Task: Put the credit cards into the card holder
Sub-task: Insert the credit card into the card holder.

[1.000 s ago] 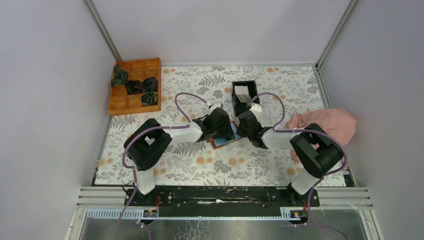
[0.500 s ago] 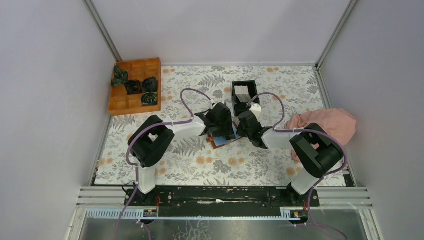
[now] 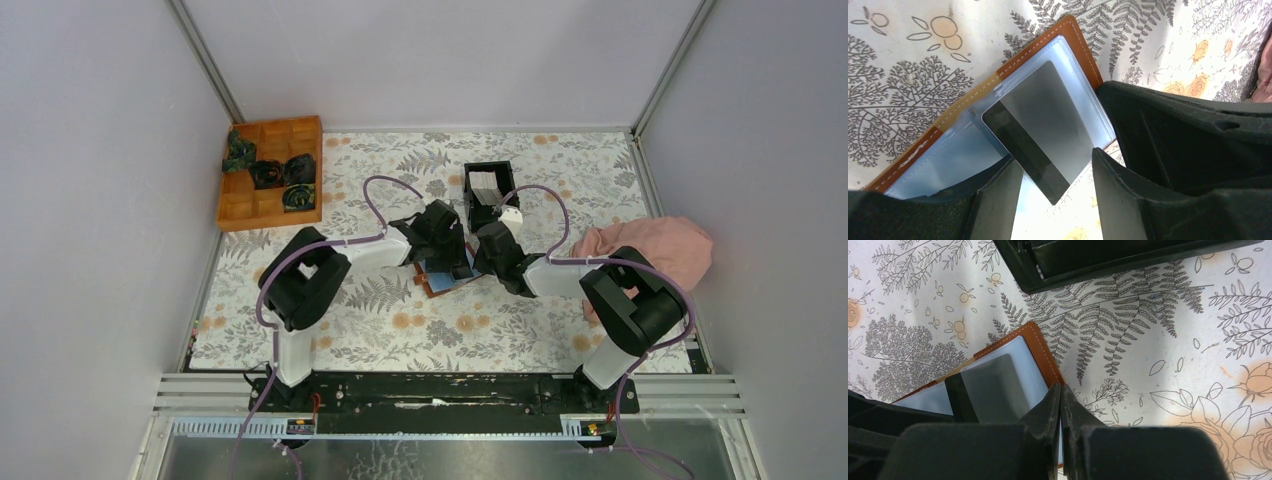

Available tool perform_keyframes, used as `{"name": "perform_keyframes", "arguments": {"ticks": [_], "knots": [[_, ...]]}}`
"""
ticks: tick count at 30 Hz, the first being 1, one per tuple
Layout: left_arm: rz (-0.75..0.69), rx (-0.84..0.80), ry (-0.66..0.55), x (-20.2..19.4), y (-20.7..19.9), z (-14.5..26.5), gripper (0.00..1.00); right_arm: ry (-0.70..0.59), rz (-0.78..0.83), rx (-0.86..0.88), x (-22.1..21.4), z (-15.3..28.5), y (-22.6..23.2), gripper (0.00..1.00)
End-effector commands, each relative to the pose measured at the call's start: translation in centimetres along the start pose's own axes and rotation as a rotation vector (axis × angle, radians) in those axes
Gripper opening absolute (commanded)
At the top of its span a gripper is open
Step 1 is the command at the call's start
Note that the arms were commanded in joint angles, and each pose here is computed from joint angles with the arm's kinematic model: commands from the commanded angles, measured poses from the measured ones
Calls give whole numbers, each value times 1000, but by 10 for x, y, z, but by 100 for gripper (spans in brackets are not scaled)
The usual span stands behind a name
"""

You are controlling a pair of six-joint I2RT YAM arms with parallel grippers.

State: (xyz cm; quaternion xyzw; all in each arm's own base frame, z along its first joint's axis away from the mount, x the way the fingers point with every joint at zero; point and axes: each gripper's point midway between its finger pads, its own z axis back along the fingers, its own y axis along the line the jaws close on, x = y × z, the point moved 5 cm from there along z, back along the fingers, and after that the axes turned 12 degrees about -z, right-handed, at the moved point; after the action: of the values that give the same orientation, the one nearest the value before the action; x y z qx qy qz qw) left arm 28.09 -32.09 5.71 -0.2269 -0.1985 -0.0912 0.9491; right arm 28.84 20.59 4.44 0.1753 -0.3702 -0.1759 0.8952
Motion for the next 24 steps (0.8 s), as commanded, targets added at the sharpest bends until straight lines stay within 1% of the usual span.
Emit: {"name": "perform_keyframes", "arguments": {"ticks": [1,4,10,16,24], "knots": [[26,55,294,-90,35,-44,60,173,60,-110,-37,0,-33,6],[21,54,297,-96,36,-41,59,169,50,-116,-36,0,-36,6],[21,57,257,-94,40,-25,59,167,43,-126,-34,0,-41,6],[15,45,262,-97,41,-16,59,172,43,-125,-34,-1,-41,6],[-4,43,205,-92,41,5,60,179,47,-125,-36,-3,-41,6]]}}
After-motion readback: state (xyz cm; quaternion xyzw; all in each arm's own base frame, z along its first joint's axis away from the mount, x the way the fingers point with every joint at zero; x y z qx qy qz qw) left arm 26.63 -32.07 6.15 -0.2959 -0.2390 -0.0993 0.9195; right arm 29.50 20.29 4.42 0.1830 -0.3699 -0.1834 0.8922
